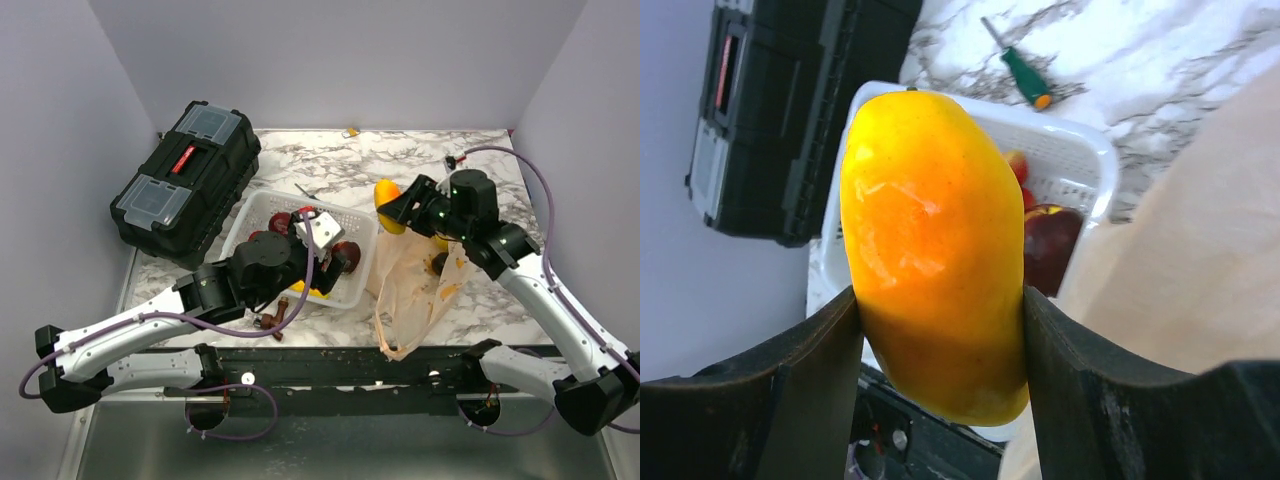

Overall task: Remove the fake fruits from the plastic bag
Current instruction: Place the fake fruit in the bin.

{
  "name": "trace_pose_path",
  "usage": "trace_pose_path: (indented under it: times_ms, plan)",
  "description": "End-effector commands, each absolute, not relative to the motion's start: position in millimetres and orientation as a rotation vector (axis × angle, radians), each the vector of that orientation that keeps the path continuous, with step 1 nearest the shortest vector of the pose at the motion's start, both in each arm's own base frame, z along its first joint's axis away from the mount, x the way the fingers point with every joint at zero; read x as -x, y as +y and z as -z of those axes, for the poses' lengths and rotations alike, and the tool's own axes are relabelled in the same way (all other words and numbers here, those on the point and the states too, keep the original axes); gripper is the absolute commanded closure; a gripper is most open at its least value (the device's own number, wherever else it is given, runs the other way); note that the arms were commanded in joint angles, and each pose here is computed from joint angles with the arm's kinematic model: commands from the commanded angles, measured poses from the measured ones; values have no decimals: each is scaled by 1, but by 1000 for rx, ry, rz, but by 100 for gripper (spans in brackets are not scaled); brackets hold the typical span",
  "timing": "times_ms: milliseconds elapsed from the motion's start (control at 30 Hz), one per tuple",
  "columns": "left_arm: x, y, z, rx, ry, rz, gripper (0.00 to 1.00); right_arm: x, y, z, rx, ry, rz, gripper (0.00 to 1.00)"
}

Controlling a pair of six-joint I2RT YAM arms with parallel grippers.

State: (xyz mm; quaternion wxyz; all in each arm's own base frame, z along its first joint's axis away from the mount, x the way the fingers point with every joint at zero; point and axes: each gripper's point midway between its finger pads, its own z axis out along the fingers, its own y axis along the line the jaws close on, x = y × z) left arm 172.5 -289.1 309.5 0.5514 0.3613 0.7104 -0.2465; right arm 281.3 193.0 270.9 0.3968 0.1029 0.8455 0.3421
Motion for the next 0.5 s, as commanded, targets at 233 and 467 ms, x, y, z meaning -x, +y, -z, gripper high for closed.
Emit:
trace_pose_path:
  times_ms: [233, 467]
  plan:
    - [-185, -270, -336, -706, 1584, 542, 28, -263, 301, -234, -38, 2261, -932, 89]
    - [-185, -260, -345, -651, 1549, 550, 27, -247, 332, -177, 40, 2396, -829, 89]
